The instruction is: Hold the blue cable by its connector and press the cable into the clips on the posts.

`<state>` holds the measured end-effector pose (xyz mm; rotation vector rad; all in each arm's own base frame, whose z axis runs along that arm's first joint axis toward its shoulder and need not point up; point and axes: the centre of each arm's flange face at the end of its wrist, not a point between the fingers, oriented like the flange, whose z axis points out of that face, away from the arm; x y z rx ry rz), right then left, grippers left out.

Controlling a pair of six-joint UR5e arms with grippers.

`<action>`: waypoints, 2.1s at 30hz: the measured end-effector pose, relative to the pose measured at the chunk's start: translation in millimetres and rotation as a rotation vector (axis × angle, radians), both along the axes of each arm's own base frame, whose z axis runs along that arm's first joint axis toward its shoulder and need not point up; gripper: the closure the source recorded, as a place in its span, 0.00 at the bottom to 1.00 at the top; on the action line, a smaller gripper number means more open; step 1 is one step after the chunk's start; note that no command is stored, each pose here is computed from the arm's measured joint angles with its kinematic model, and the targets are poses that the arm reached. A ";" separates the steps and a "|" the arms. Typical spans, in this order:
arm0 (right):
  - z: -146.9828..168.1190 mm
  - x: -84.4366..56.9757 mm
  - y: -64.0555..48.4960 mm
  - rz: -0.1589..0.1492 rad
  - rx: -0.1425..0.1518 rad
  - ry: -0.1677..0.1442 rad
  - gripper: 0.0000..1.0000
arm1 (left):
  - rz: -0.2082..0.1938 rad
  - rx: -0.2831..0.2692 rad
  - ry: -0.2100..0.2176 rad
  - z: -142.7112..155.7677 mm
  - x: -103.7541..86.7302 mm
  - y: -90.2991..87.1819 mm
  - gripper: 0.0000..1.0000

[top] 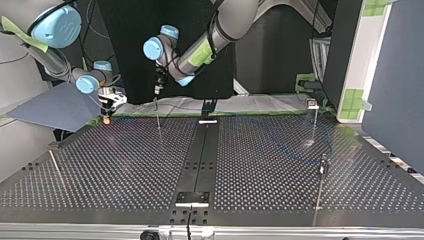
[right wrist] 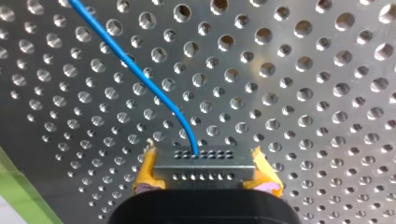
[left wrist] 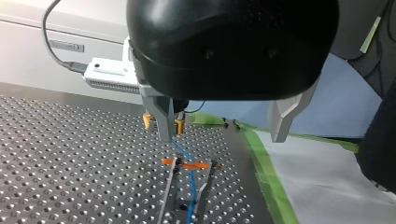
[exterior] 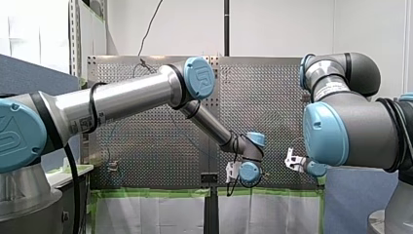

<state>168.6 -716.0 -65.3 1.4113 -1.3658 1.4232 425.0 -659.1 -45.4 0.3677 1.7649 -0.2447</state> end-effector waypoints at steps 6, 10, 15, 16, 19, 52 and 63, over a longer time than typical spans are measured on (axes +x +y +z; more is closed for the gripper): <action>0.1 0.6 0.3 0.002 0.002 0.001 1.00 | 0.001 0.033 0.017 4.6 -9.8 7.5 0.00; 0.0 1.0 0.6 0.003 0.003 0.001 1.00 | 0.002 0.039 0.019 18.5 -16.1 12.2 0.00; 0.1 1.8 0.8 0.003 0.003 0.001 1.00 | -0.006 0.015 0.010 34.6 -24.9 12.7 0.00; 0.1 2.1 0.8 0.003 0.003 0.001 1.00 | -0.009 0.001 0.008 38.8 -25.5 12.8 0.00; 0.1 3.3 1.1 0.005 0.003 0.001 1.00 | -0.012 -0.034 0.003 48.5 -25.2 14.6 0.00; -0.1 12.7 3.9 0.032 0.009 -0.007 1.00 | 0.034 0.002 0.094 144.2 -82.4 83.1 0.00; 0.6 16.4 4.0 0.038 0.006 -0.005 1.00 | 0.053 -0.055 0.107 171.8 -96.3 106.7 0.00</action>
